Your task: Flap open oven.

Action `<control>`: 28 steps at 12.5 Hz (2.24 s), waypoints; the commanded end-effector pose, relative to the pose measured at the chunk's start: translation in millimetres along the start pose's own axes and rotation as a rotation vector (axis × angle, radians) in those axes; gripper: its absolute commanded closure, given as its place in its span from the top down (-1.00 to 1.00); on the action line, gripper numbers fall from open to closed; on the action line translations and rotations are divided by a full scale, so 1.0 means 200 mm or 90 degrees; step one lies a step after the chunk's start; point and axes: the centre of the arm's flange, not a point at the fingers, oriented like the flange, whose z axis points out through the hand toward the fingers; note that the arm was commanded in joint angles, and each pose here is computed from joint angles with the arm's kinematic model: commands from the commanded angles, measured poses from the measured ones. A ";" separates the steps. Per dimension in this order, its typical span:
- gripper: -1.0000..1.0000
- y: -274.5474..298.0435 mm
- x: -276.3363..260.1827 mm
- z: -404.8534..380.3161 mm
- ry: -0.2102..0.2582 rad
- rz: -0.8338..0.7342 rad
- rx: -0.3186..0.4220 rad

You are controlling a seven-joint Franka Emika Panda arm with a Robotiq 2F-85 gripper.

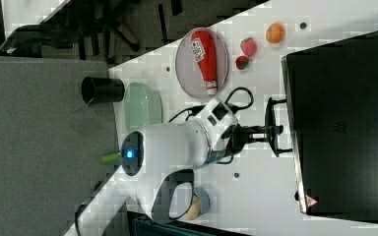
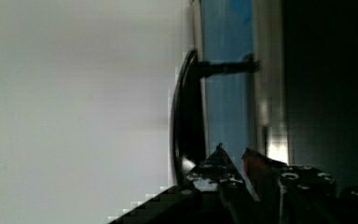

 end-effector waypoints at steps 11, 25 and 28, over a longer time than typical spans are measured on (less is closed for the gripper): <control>-0.65 -0.48 0.11 0.28 -0.035 -0.066 -0.123; -0.65 -1.42 0.05 0.91 -0.063 -0.042 -0.478; -0.65 -1.56 0.10 1.07 -0.055 -0.095 -0.527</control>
